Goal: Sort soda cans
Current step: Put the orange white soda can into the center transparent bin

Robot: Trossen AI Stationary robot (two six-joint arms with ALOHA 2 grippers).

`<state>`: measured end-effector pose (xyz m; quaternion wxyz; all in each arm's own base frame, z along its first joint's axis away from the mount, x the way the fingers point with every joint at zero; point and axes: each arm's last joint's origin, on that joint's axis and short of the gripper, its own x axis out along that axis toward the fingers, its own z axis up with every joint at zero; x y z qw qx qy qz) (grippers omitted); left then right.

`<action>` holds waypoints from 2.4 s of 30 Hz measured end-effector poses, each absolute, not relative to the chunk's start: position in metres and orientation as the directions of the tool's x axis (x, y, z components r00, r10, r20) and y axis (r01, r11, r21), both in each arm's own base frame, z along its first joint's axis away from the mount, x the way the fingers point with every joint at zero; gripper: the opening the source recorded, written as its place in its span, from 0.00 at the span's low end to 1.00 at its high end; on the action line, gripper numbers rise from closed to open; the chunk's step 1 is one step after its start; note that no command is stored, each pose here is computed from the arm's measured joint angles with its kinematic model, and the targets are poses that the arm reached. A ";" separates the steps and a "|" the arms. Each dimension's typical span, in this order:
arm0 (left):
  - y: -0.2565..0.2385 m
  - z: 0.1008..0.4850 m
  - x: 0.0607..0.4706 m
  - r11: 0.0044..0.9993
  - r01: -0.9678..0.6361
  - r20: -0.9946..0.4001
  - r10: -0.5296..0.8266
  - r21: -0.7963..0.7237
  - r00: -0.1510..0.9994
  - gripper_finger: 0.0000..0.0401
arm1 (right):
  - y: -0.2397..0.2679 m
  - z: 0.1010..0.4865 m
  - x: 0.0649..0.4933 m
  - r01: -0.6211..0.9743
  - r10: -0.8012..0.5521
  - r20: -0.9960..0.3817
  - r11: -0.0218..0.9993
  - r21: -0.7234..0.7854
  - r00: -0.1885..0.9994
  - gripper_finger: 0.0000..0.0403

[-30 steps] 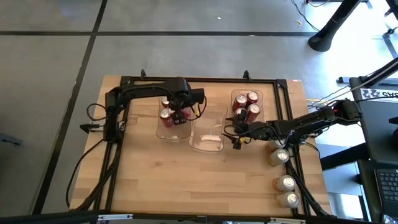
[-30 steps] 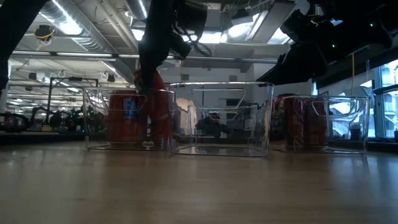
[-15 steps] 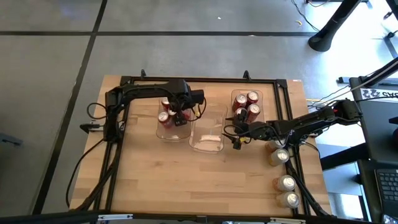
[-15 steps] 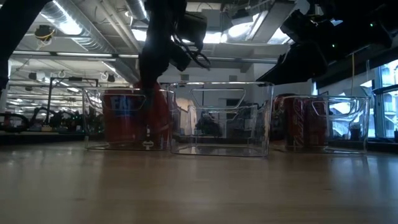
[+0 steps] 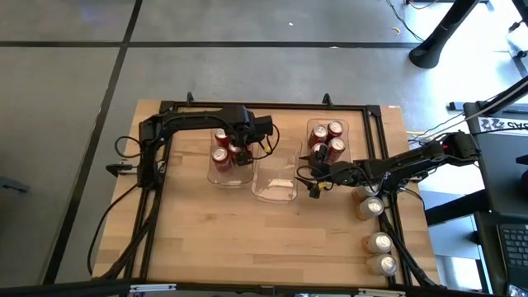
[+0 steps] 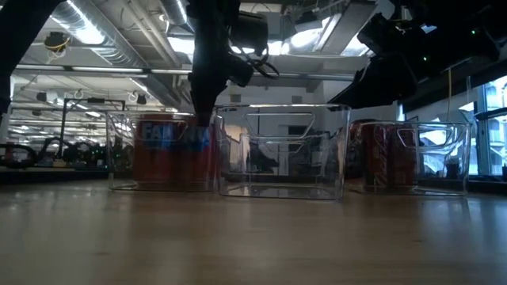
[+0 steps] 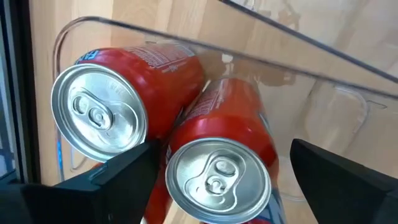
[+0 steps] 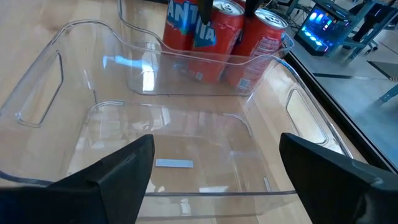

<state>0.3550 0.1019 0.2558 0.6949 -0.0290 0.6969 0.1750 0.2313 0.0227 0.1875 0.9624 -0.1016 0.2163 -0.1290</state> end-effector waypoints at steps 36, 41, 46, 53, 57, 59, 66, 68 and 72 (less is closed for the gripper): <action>-0.056 0.291 0.276 0.983 -0.173 -0.580 0.174 0.056 0.796 0.87 | 0.031 0.187 0.232 -0.022 0.001 -0.429 0.999 -0.045 0.903 0.86; -0.070 0.256 0.273 0.988 -0.152 -0.509 0.119 -0.023 0.852 0.87 | 0.033 0.190 0.233 -0.031 0.041 -0.455 0.999 0.031 0.889 0.86; -0.084 0.230 0.263 0.987 -0.124 -0.433 0.068 -0.101 0.899 0.87 | 0.044 0.214 0.237 -0.018 0.035 -0.579 0.999 0.036 0.815 0.86; -0.097 0.208 0.248 0.980 -0.163 -0.394 0.106 -0.114 0.913 0.87 | 0.059 0.279 0.230 0.125 -0.072 -0.736 0.992 0.017 0.673 0.86; -0.101 0.194 0.237 0.972 -0.214 -0.406 0.156 -0.102 0.900 0.87 | 0.061 0.318 0.219 0.262 -0.124 -0.772 0.963 0.057 0.623 0.86; -0.102 0.187 0.231 0.963 -0.251 -0.415 0.190 -0.098 0.890 0.87 | 0.059 0.332 0.212 0.328 -0.133 -0.792 0.941 0.089 0.596 0.86; -0.106 0.168 0.221 0.937 -0.327 -0.396 0.257 -0.120 0.882 0.87 | 0.051 0.353 0.186 0.563 -0.148 -0.894 0.816 0.131 0.422 0.86; -0.106 0.168 0.221 0.936 -0.330 -0.392 0.260 -0.123 0.883 0.87 | 0.049 0.351 0.178 0.626 -0.145 -0.927 0.772 0.112 0.344 0.86; -0.106 0.168 0.221 0.944 -0.317 -0.391 0.258 -0.093 0.884 0.87 | 0.047 0.347 0.164 0.735 -0.107 -0.979 0.675 0.058 0.175 0.86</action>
